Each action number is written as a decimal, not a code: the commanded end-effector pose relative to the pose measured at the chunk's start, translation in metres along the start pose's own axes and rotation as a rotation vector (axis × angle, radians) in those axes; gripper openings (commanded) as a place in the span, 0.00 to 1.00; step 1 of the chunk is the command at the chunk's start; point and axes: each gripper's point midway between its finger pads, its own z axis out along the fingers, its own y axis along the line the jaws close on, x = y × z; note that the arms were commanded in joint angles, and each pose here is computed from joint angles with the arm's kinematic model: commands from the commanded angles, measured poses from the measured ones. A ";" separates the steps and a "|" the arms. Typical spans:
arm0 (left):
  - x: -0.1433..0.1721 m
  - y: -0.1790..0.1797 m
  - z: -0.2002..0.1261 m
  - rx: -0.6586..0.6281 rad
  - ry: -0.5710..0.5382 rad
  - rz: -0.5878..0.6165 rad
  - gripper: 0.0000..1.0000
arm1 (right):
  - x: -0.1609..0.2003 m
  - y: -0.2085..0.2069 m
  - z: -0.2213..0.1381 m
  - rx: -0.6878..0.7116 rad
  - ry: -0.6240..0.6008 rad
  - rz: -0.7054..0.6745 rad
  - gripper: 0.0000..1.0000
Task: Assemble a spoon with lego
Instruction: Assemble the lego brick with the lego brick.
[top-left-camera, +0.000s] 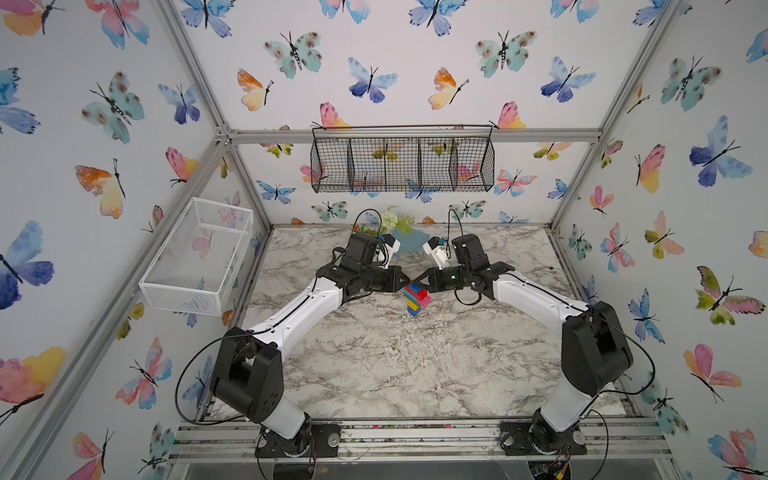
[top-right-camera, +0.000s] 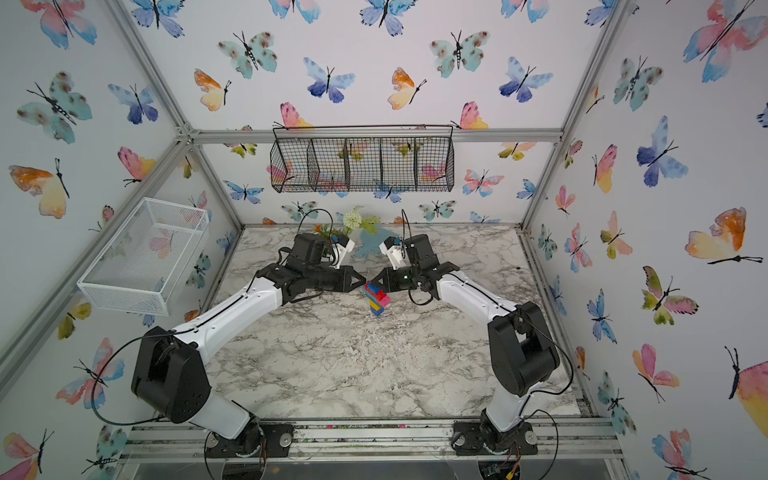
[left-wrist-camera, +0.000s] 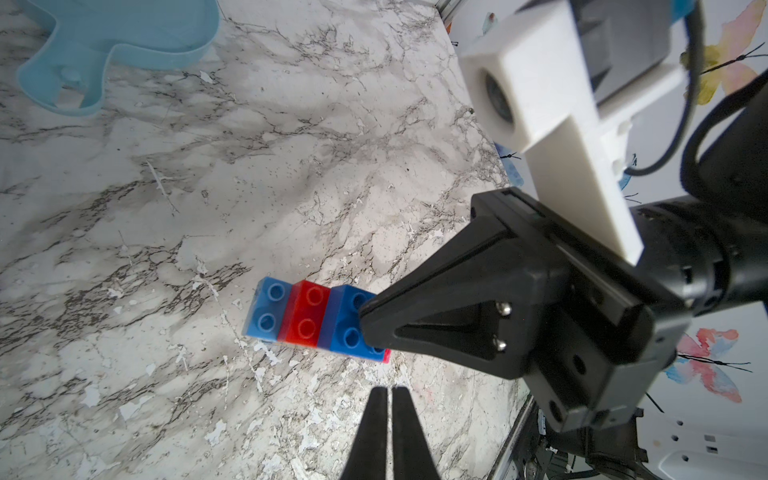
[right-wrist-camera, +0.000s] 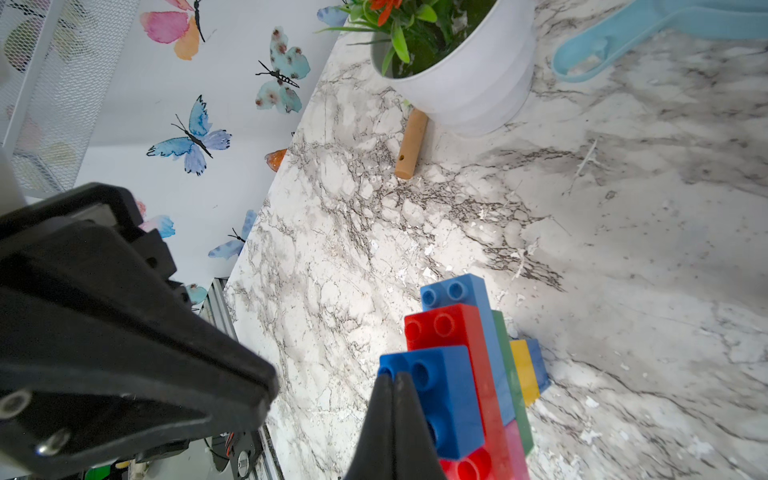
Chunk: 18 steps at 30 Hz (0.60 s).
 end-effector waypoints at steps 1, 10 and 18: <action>0.005 -0.002 0.005 0.019 0.018 0.019 0.09 | 0.031 -0.020 0.006 0.049 0.083 0.065 0.02; 0.008 -0.001 0.007 0.019 0.027 0.017 0.09 | 0.051 -0.029 0.008 0.069 0.119 0.095 0.02; 0.011 0.002 0.008 0.010 0.031 0.011 0.09 | 0.042 -0.024 0.005 0.062 0.098 0.093 0.02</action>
